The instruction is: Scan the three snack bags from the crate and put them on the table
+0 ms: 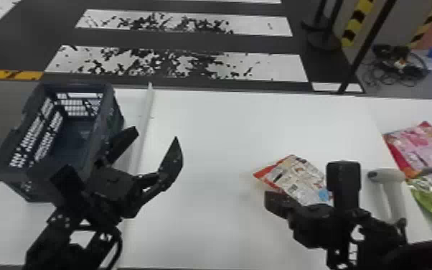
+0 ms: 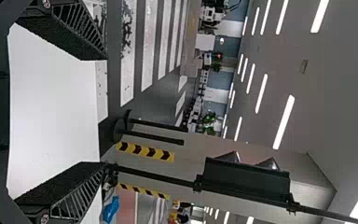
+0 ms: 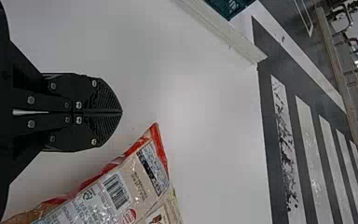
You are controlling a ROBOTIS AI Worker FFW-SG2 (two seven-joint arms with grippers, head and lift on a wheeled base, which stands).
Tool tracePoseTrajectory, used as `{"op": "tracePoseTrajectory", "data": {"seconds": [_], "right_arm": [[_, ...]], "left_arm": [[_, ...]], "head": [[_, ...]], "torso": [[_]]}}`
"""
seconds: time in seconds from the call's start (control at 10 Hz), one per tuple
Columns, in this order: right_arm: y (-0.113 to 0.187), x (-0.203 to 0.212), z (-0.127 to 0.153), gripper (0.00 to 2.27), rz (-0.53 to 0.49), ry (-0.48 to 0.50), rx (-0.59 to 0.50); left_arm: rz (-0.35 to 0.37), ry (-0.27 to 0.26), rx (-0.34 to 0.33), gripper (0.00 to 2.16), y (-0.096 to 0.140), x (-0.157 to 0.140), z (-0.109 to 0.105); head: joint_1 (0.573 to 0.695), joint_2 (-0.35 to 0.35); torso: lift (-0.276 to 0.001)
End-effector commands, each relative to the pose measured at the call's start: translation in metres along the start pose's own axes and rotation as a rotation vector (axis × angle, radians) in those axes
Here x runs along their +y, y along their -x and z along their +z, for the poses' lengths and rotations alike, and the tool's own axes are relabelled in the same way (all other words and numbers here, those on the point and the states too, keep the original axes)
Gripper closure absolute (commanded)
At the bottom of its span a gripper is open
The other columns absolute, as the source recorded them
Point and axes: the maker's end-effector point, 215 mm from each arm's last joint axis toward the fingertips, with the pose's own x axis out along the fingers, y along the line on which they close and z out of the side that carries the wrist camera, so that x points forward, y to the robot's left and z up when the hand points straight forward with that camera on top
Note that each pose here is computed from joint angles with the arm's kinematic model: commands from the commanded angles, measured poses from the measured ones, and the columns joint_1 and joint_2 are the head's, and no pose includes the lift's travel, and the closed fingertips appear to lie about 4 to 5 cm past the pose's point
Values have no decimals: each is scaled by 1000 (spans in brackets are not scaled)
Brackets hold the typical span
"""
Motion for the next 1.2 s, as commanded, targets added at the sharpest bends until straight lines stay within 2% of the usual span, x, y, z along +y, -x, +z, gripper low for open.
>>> {"op": "tracePoseTrajectory", "data": {"seconds": [0.0, 0.3, 0.6, 1.1], "right_arm": [[-18, 5, 1, 2243, -13, 31, -5], [-54, 2, 7, 2243, -105, 123, 5], [-89, -12, 19, 2243, -208, 167, 25], [-107, -42, 48, 2243, -285, 169, -17]], "left_arm": [[-6, -6, 4, 66, 1, 0, -1], [-6, -4, 10, 66, 8, 6, -3], [-2, -4, -8, 66, 13, 11, 2], [7, 0, -10, 66, 17, 20, 2]], "head": [[695, -7], [695, 16], [695, 40], [695, 47]], "torso": [[-94], [-94], [-94], [-94]]}}
